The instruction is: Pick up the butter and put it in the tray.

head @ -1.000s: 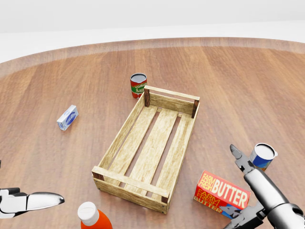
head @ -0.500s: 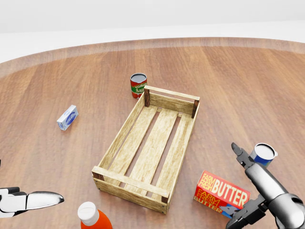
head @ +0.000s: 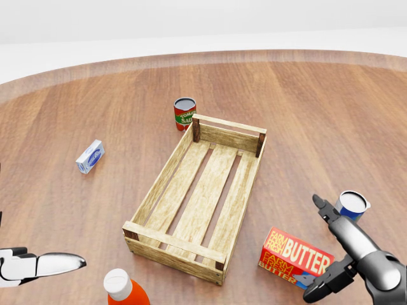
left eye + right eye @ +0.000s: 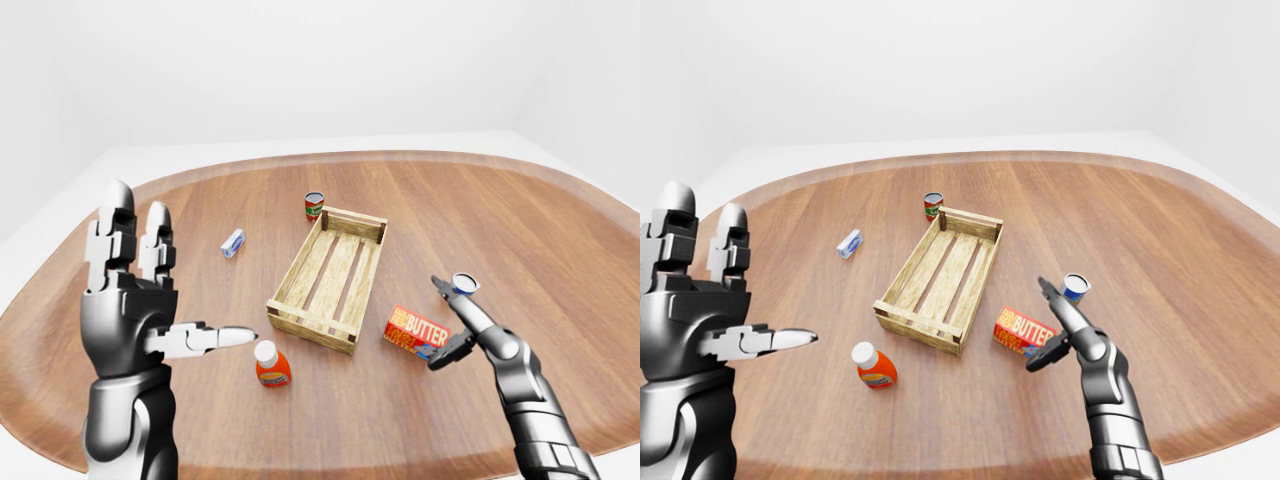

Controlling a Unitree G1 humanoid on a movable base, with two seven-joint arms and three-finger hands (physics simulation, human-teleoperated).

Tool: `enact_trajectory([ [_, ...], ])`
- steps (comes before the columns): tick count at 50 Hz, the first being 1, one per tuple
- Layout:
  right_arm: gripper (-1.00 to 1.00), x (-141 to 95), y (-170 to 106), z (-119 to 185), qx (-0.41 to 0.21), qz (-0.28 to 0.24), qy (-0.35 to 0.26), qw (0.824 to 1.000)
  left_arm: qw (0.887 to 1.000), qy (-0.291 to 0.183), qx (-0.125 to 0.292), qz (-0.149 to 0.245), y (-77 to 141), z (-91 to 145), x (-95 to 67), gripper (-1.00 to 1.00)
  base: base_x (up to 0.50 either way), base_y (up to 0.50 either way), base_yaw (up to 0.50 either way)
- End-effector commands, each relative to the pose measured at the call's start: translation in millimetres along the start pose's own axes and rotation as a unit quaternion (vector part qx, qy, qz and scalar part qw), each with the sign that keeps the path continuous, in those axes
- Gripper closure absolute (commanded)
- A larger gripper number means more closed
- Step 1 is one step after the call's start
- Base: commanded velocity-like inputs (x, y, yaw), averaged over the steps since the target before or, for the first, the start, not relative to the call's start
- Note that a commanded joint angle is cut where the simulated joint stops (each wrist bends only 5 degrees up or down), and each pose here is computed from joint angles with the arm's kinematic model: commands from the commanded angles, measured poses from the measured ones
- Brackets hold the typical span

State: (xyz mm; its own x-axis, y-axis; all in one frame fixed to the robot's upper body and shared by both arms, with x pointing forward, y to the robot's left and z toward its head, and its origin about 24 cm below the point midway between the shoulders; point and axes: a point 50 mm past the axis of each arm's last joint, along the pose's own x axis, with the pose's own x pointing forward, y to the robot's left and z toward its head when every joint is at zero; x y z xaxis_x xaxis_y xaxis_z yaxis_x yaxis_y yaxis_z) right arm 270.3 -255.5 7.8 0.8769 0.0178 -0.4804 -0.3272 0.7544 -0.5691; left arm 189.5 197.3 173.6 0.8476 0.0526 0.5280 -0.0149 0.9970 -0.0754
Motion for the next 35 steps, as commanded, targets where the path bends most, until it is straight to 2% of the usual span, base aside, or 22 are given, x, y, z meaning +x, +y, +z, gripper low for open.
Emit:
enact_trajectory([
  [1,-1.00,9,-2,-7,0.011,0.007,0.022,1.000,1.000,-0.002,0.000,0.001,1,0,0.9,-1.00,0.00,0.00,0.00],
  [19,-1.00,27,5,-28,0.041,0.026,0.094,0.994,1.000,0.000,0.000,0.002,1,-1,1.5,-1.00,0.00,0.00,0.00],
  [35,-1.00,36,8,-33,0.049,0.039,0.133,0.989,1.000,-0.003,0.000,0.003,1,0,1.7,-1.00,0.00,0.00,0.00],
])
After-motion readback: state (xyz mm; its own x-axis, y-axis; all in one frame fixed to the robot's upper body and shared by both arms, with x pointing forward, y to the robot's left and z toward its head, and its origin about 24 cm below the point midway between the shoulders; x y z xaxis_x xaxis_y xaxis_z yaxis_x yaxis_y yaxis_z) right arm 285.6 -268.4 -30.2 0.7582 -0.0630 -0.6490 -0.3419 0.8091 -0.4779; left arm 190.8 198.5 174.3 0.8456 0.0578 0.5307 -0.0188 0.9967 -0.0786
